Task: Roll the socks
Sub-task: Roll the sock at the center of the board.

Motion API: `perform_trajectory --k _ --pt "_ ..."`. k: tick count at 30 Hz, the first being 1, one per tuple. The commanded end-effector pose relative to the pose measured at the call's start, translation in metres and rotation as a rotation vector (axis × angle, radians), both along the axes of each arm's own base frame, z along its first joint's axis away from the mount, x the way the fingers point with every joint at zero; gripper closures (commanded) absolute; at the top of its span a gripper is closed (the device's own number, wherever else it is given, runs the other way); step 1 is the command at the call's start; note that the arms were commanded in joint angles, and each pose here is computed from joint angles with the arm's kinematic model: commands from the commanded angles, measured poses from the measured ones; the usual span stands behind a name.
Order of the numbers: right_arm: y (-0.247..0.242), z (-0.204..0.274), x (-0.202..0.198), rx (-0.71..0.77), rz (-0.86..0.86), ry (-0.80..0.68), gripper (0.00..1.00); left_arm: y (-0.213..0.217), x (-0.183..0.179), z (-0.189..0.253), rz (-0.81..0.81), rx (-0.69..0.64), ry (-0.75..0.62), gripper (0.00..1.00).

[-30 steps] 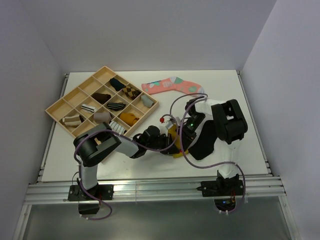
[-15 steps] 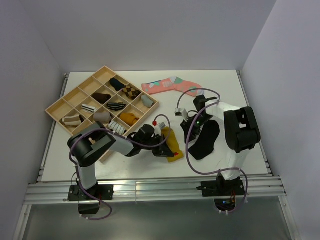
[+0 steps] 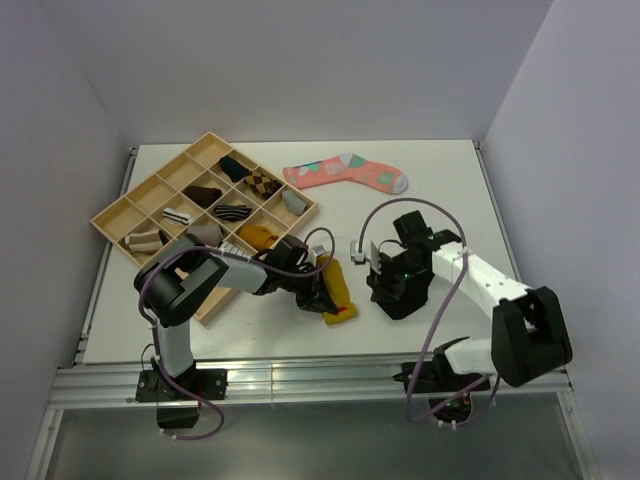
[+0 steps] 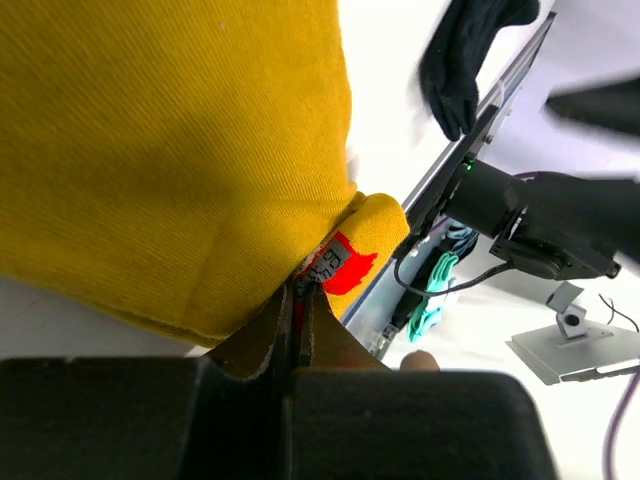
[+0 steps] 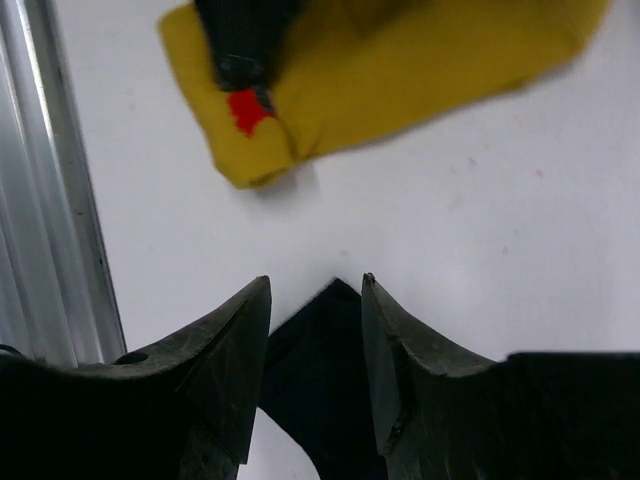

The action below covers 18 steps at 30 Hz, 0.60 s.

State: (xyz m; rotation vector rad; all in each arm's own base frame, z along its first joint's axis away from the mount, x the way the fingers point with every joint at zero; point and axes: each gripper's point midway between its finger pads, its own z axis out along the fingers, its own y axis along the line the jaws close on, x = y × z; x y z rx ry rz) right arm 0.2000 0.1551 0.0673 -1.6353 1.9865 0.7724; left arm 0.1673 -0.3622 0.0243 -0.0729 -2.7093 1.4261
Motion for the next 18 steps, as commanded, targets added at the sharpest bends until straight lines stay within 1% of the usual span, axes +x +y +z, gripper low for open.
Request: perform_trajectory --k 1,3,5,6,7,9,14,18 --pt "0.014 0.001 -0.003 0.015 0.116 -0.159 0.5 0.027 -0.02 -0.038 -0.027 0.181 0.096 1.0" --pt "0.027 0.002 -0.011 0.021 0.17 -0.211 0.49 0.027 -0.02 -0.039 -0.032 0.193 0.102 1.0" --pt "0.03 -0.007 -0.018 -0.008 0.195 -0.236 0.49 0.025 -0.017 -0.039 -0.038 0.191 0.092 1.0" --pt "0.036 -0.004 -0.016 0.001 0.198 -0.27 0.49 0.026 -0.017 -0.04 -0.037 0.194 0.094 1.0" --pt "0.044 -0.006 -0.023 0.003 0.232 -0.284 0.48 0.026 -0.017 -0.041 -0.038 0.194 0.093 1.0" --pt "0.048 -0.011 -0.025 -0.009 0.243 -0.308 0.48 0.026 -0.018 -0.043 -0.044 0.196 0.097 1.0" --pt "0.06 -0.018 -0.036 -0.026 0.3 -0.314 0.48 0.027 -0.02 -0.046 -0.046 0.187 0.1 1.0" --pt "0.067 -0.025 -0.036 -0.055 0.317 -0.344 0.51 0.028 -0.021 -0.047 -0.049 0.176 0.103 1.0"
